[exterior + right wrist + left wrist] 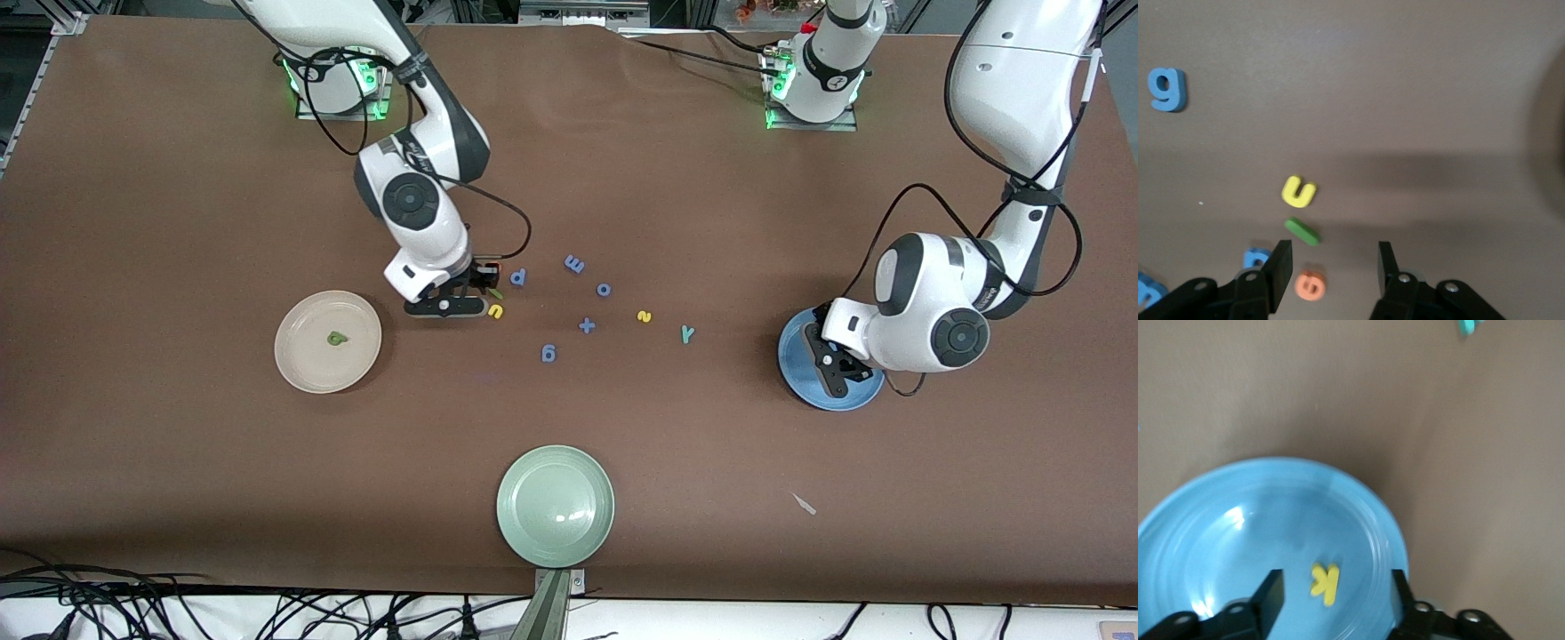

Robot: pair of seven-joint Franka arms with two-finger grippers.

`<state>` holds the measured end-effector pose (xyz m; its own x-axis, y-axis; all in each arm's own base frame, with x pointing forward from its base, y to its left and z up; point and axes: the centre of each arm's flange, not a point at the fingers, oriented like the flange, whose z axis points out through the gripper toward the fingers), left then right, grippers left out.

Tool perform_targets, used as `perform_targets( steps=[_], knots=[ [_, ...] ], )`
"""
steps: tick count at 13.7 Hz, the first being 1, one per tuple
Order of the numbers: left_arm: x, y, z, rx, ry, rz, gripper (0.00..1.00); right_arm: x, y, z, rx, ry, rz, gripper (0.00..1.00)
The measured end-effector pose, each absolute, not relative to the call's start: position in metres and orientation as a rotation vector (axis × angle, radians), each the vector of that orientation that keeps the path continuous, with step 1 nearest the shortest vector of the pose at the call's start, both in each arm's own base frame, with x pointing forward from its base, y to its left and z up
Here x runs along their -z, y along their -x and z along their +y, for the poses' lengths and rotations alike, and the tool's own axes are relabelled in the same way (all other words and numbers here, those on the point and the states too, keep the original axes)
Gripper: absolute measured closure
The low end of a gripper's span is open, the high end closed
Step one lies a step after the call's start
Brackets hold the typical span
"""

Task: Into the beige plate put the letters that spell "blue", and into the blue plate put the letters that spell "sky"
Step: 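Reach the yellow u with the right gripper while the left gripper grasps the teal x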

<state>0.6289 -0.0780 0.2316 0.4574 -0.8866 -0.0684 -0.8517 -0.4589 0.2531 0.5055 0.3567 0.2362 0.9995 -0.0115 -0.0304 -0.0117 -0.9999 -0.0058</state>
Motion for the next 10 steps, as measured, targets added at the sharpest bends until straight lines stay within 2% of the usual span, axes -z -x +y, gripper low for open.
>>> perform_targets(
  steps=[2, 7, 10],
  knots=[
    [-0.241, -0.627, -0.111, 0.276, -2.607, -1.377, 0.01, -0.221, -0.503, 0.364, -0.018, 3.127, 0.072, 0.40],
    [-0.247, -0.617, -0.193, 0.229, -2.833, -0.943, 0.00, -0.200, -0.506, 0.368, 0.029, 3.108, 0.156, 0.40],
    [-0.235, -0.609, -0.241, 0.155, -2.897, -0.775, 0.00, -0.186, -0.496, 0.386, 0.051, 3.097, 0.177, 0.40]
  ],
)
